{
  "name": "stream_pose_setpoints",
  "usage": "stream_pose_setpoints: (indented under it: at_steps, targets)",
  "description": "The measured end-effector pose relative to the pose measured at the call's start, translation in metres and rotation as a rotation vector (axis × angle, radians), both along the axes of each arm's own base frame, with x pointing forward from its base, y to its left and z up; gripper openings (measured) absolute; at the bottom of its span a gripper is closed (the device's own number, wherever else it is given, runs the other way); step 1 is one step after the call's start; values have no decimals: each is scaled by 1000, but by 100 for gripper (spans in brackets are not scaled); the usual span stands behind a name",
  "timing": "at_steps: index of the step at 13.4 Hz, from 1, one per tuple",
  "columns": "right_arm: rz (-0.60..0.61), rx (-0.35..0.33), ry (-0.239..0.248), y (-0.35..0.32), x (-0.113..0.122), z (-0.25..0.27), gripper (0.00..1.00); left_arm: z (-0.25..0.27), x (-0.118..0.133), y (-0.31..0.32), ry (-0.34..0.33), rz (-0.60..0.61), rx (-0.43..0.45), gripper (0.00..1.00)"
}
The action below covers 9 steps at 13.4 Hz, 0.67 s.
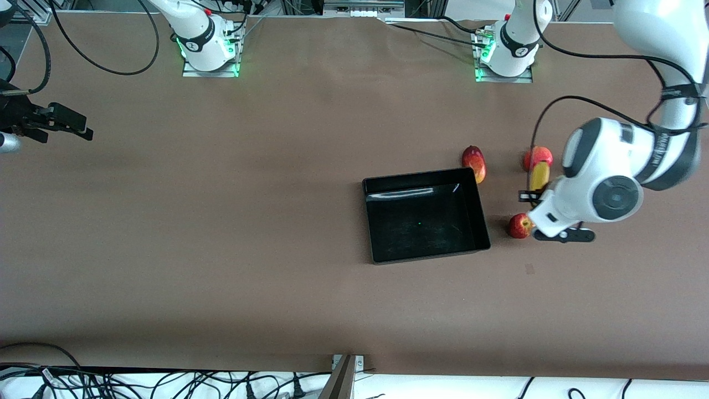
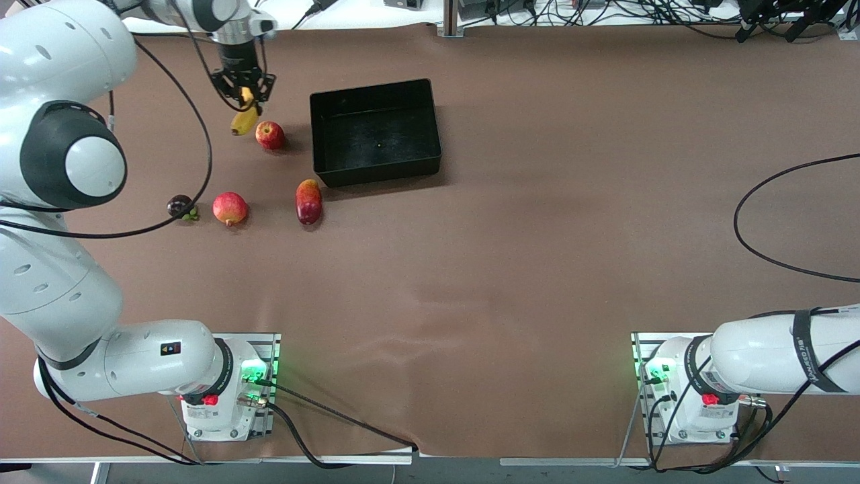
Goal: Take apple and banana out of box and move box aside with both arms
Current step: 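Lift the banana out of the tray toward the red apple, then set the banana down with the left gripper while the right gripper reaches the tray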
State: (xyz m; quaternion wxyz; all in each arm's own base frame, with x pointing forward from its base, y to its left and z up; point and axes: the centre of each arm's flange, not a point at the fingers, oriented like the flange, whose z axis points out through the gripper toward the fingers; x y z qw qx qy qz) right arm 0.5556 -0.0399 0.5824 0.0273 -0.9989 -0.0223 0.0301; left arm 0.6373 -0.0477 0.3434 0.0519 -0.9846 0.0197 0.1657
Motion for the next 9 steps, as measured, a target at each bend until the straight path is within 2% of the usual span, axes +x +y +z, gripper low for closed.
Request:
stream_pose_setpoints:
  at_steps: [6, 9]
  targets:
    - [8, 0, 0, 3, 0, 0, 100, -33, 15, 94, -59, -68, -64, 34]
    - [79, -1, 21, 51, 7, -12, 100, -82, 17, 120, -103, -76, -87, 34]
